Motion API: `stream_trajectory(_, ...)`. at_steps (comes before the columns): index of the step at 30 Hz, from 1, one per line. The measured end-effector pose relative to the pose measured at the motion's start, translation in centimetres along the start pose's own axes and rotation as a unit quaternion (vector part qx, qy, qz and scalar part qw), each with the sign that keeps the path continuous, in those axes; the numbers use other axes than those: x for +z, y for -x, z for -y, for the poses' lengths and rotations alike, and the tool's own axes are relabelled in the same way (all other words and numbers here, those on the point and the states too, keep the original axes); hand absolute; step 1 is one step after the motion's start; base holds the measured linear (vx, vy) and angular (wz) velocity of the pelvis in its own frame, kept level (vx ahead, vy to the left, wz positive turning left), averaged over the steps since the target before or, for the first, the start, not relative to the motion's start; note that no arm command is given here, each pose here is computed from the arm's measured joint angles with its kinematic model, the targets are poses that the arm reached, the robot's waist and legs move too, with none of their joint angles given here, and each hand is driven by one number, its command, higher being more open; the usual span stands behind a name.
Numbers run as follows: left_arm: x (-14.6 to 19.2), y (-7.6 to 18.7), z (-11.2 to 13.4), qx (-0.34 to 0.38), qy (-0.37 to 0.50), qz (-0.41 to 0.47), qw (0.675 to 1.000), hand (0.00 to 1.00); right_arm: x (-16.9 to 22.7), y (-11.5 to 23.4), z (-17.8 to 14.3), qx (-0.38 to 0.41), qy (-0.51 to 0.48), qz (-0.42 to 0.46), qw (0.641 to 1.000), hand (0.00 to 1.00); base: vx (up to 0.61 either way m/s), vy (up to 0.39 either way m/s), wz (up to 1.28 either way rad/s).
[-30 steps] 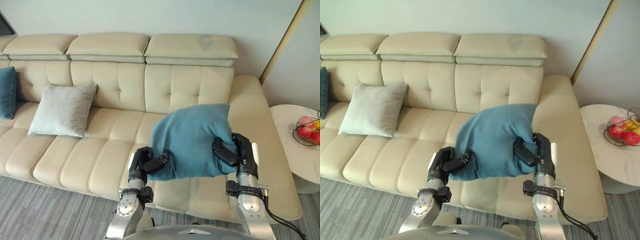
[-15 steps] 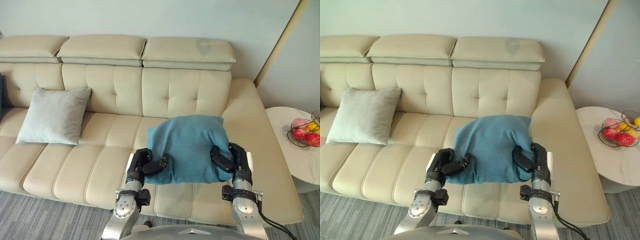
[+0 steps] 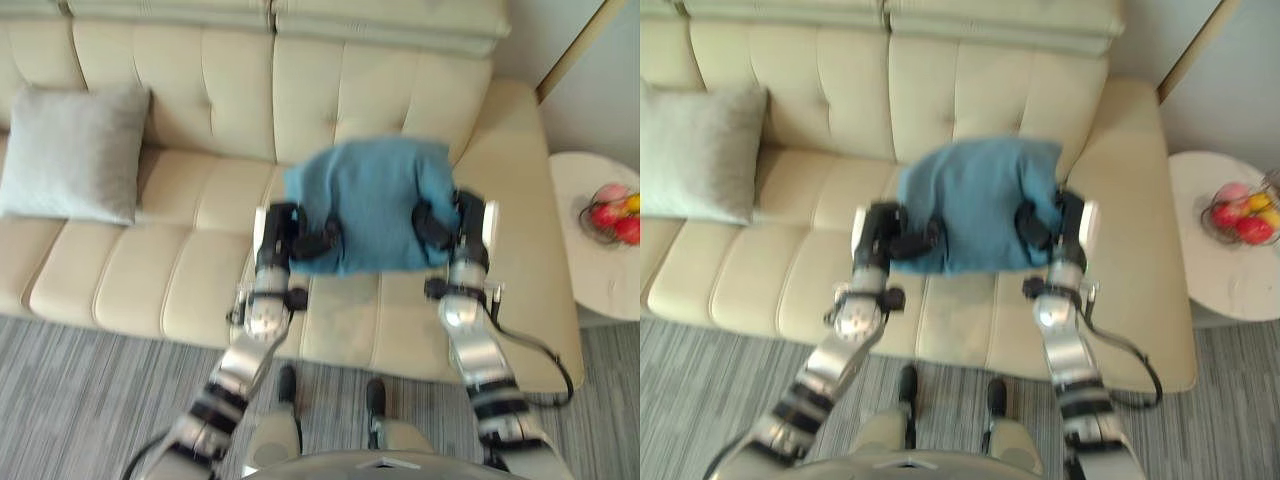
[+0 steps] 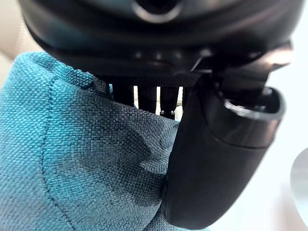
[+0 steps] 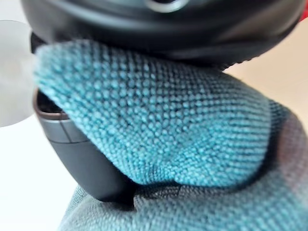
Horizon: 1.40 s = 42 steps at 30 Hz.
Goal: Pick up cushions and gather them together orderly.
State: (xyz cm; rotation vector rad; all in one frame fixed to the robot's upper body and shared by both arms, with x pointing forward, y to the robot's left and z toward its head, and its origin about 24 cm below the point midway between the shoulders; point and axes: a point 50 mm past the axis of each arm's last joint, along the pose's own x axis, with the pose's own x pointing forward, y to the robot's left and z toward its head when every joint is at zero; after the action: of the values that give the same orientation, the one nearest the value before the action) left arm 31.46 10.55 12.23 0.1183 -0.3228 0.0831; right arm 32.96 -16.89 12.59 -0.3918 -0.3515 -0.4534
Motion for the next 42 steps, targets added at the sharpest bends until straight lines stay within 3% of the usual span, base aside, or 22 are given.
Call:
stream_trajectory(2, 2.6, -2.3, -0.1, 0.022, -0.013, 0.053, 0.998, 0.00, 2.7, -2.5, -0.1, -0.029, -0.010, 0.039, 0.999, 0.00, -0.10, 0.012, 0.04)
stream_trajectory(3, 4.1, -3.3, -0.1, 0.035, -0.014, 0.081, 0.996, 0.00, 4.1, -3.5, -0.1, -0.045, -0.020, 0.059, 0.997, 1.00, -0.07, 0.013, 0.06)
stream_trajectory(4, 4.7, -3.7, -0.2, 0.040, -0.015, 0.092, 0.995, 0.00, 4.6, -3.8, -0.1, -0.051, -0.024, 0.065, 0.996, 1.00, -0.03, 0.009, 0.07)
stream_trajectory(5, 6.5, -5.1, -0.4, 0.057, -0.019, 0.123, 0.991, 1.00, 6.3, -5.2, -0.2, -0.069, -0.035, 0.082, 0.994, 1.00, -0.02, -0.002, 0.10)
stream_trajectory(9, 12.3, -9.4, -0.9, 0.104, -0.018, 0.188, 0.977, 1.00, 11.1, -9.4, 0.1, -0.118, -0.074, 0.094, 0.986, 1.00, -0.02, 0.005, 0.06)
stream_trajectory(15, 15.5, -12.3, -2.0, 0.155, -0.021, 0.195, 0.968, 1.00, 13.6, -12.1, 0.0, -0.127, -0.128, 0.047, 0.982, 1.00, 0.02, 0.025, 0.02)
stream_trajectory(23, 10.7, -14.1, -2.4, 0.117, -0.029, 0.060, 0.991, 1.00, 11.3, -12.7, -1.5, -0.051, -0.191, -0.058, 0.978, 1.00, 0.03, 0.083, -0.06)
stream_trajectory(30, 9.7, -13.5, -1.5, 0.081, -0.012, 0.070, 0.994, 1.00, 8.4, -11.1, -2.4, -0.013, -0.174, -0.060, 0.983, 1.00, 0.03, 0.104, -0.03)
stream_trajectory(34, 8.0, -12.8, -1.8, 0.070, -0.016, 0.062, 0.995, 1.00, 4.9, -9.4, -2.3, -0.005, -0.159, -0.088, 0.983, 1.00, 0.04, 0.111, -0.06)
stream_trajectory(39, 6.3, -11.9, -3.6, 0.082, -0.019, 0.049, 0.995, 1.00, 2.1, -7.4, -1.2, -0.009, -0.161, -0.093, 0.983, 1.00, 0.05, 0.114, -0.03)
stream_trajectory(42, 4.7, -10.6, -5.4, 0.107, -0.006, 0.036, 0.994, 1.00, -0.2, -5.7, 1.4, -0.038, -0.171, -0.100, 0.979, 1.00, 0.07, 0.094, 0.02)
